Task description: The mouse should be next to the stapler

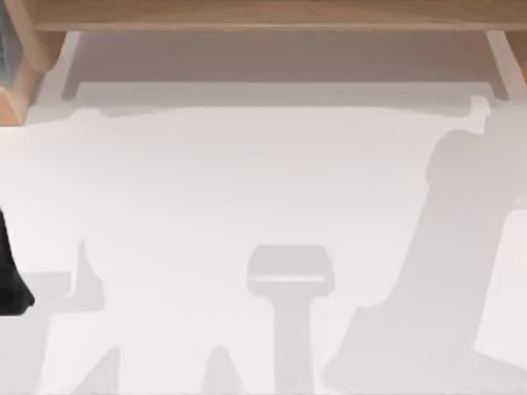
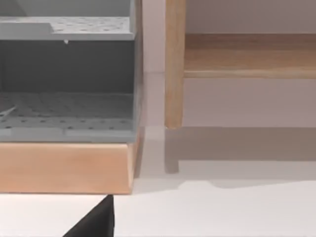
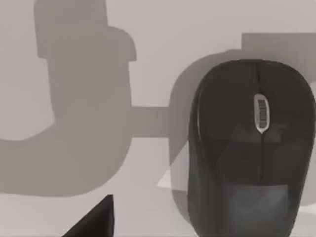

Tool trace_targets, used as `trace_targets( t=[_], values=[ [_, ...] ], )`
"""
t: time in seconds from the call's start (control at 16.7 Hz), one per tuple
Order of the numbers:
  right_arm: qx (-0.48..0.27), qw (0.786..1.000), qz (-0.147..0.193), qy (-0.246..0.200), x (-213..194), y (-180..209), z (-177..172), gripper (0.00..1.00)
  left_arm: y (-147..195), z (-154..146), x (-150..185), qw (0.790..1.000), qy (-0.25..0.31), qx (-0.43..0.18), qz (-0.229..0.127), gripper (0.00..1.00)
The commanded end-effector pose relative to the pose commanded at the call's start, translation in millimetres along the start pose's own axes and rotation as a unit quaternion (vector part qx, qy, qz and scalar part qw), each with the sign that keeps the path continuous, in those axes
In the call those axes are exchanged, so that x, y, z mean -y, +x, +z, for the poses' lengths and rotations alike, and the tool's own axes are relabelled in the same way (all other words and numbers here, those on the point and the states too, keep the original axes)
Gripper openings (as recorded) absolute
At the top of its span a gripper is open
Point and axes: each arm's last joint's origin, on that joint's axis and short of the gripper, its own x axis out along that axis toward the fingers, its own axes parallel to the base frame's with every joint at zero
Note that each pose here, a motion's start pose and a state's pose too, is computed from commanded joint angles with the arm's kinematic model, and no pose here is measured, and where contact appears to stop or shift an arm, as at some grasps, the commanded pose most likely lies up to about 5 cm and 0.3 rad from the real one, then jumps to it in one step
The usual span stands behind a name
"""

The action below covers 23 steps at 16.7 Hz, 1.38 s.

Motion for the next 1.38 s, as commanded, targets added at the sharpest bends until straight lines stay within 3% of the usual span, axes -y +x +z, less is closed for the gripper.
trace_targets(
  t=[0.9, 1.38],
  values=[
    [0.0, 1.0, 0.0, 0.0, 0.0, 30.0, 0.0, 1.0, 0.0, 0.0, 0.0, 1.0, 0.0, 0.0, 0.0, 1.0],
    [0.0, 1.0, 0.0, 0.0, 0.0, 30.0, 0.0, 0.4, 0.0, 0.0, 0.0, 1.0, 0.0, 0.0, 0.0, 1.0]
  ],
)
